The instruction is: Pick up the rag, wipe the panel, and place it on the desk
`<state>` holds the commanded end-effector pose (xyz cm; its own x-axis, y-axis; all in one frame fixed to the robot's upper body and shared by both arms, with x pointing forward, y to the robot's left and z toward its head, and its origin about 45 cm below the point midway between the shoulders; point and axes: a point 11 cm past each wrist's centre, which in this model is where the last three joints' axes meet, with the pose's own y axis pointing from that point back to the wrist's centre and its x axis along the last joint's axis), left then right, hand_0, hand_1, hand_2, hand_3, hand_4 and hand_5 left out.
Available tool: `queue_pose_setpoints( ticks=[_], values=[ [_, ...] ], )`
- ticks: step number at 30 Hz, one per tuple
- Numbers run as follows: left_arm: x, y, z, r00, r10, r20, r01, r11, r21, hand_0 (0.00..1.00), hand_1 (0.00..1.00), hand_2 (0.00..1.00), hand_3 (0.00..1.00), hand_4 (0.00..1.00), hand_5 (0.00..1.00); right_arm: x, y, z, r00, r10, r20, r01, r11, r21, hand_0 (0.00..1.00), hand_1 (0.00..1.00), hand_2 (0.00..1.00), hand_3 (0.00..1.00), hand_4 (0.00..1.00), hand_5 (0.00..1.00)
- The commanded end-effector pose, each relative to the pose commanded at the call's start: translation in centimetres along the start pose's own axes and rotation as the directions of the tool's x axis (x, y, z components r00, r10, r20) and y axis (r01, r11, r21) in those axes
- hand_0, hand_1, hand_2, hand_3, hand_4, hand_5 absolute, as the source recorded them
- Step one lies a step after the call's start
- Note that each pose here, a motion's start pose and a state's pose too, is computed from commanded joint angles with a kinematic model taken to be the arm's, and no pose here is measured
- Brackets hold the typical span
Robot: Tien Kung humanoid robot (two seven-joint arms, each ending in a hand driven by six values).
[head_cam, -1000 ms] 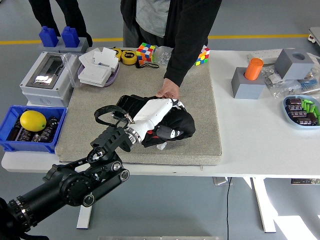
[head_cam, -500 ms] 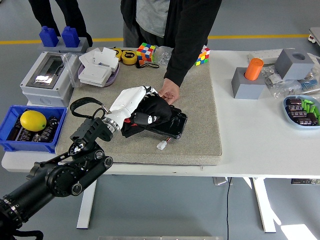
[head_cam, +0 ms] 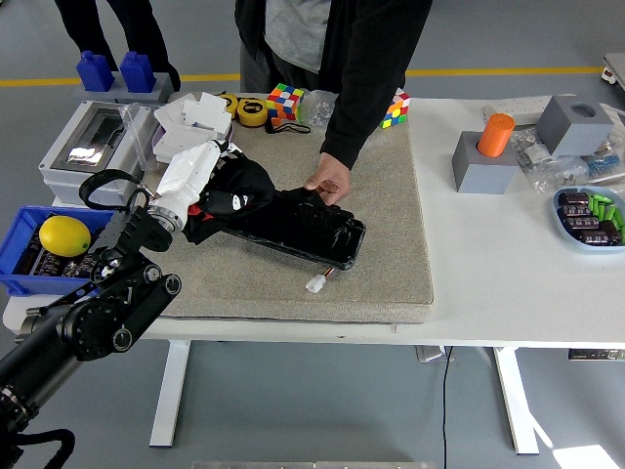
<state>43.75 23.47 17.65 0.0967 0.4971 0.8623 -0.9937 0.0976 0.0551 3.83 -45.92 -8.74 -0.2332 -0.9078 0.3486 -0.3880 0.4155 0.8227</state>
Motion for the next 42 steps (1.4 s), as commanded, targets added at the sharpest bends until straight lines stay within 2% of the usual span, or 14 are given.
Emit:
queue_pose_setpoints(
  ticks=[5,10,18,26,34,42],
  values=[
    [0.7,-0.1,-1.2,1.0,0.019,0.005,-0.019,0.999,0.028,0.261,0.332,0.439,0.559,0.753,0.002,0.0,0.0,0.1,1.0,0.0,0.002,0.0,1.0,-0.002,0.59,0.597,0.524,0.524,0.876,0.347],
    [0.3,0.2,-1.1,1.0,0.013,0.0,-0.013,1.0,0.024,0.261,0.332,0.439,0.559,0.753,0.002,-0.1,0.0,0.0,1.0,-0.001,0.001,0.001,1.0,0.0,0.59,0.597,0.524,0.524,0.876,0.347],
    [-0.7,0.5,1.0,1.0,-0.013,-0.005,0.013,0.999,-0.031,0.26,0.331,0.439,0.559,0.753,0.002,-0.1,0.0,0.0,1.0,-0.002,0.001,0.002,1.0,0.0,0.59,0.598,0.524,0.524,0.876,0.347],
    [-2.8,1.0,2.8,0.997,-0.072,0.003,0.072,0.994,-0.078,0.26,0.33,0.439,0.559,0.754,0.002,-0.1,0.0,0.0,1.0,-0.001,0.001,0.001,1.0,0.001,0.59,0.597,0.524,0.525,0.876,0.347],
    [-5.7,2.3,7.0,0.988,-0.155,0.019,0.155,0.969,-0.191,0.26,0.33,0.439,0.559,0.754,0.002,-0.1,0.0,-0.1,1.0,-0.002,0.001,0.002,1.0,0.003,0.59,0.598,0.524,0.525,0.876,0.347],
    [-7.8,3.3,9.6,0.976,-0.212,0.049,0.218,0.941,-0.26,0.26,0.331,0.44,0.56,0.753,0.002,0.0,0.0,-0.2,1.0,-0.002,-0.002,0.002,1.0,0.005,0.59,0.597,0.525,0.525,0.876,0.347]
  ],
)
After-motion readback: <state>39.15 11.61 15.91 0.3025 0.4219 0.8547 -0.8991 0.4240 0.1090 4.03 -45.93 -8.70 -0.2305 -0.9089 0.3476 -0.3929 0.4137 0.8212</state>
